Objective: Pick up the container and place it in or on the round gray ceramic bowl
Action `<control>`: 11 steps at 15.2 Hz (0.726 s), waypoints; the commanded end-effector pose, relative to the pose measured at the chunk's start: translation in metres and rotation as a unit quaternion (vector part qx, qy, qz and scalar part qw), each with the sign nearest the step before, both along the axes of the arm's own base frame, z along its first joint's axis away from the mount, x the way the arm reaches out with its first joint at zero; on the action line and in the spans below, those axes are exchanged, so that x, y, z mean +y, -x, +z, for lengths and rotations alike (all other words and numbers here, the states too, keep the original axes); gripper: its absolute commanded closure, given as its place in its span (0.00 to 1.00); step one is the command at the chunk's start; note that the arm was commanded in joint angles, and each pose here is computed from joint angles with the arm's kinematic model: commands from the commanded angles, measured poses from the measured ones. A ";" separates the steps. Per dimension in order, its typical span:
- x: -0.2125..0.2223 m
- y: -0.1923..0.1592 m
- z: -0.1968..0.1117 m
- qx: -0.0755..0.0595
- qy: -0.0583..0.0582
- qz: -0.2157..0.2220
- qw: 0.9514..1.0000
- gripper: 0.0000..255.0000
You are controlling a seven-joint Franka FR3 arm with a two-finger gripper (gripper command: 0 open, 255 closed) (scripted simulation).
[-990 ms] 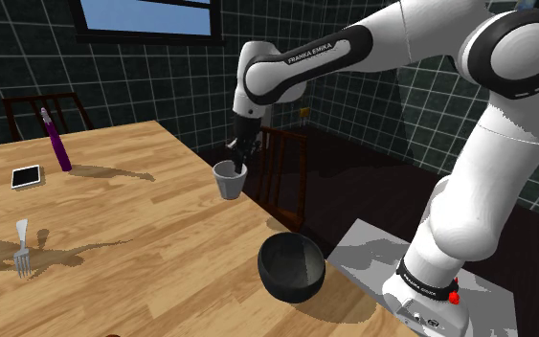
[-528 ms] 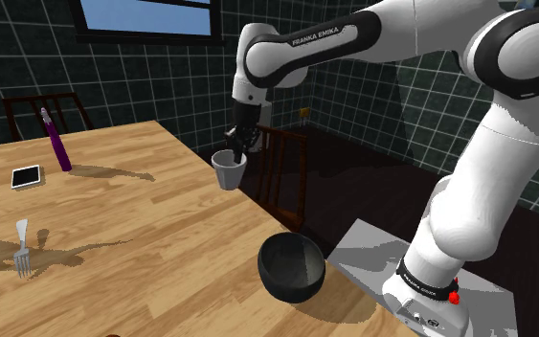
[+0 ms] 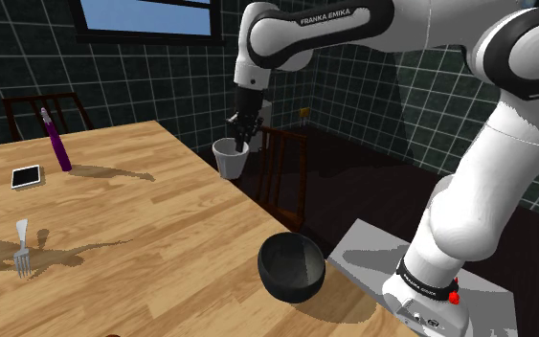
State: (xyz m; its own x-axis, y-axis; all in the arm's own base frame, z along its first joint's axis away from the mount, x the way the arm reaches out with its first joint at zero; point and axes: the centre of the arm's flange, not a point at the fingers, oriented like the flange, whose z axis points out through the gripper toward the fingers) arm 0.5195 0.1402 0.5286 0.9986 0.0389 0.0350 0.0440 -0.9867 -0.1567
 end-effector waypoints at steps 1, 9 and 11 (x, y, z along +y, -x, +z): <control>0.005 0.019 0.005 0.000 0.000 0.000 1.000 1.00; 0.028 0.121 0.018 0.000 0.000 0.000 1.000 1.00; 0.034 0.146 0.021 0.000 0.000 0.000 1.000 1.00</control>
State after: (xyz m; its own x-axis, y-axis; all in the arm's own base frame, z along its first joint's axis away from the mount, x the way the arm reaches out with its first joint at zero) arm 0.3870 0.1705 0.5509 0.9986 0.0401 0.0353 0.0451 -0.9866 -0.1566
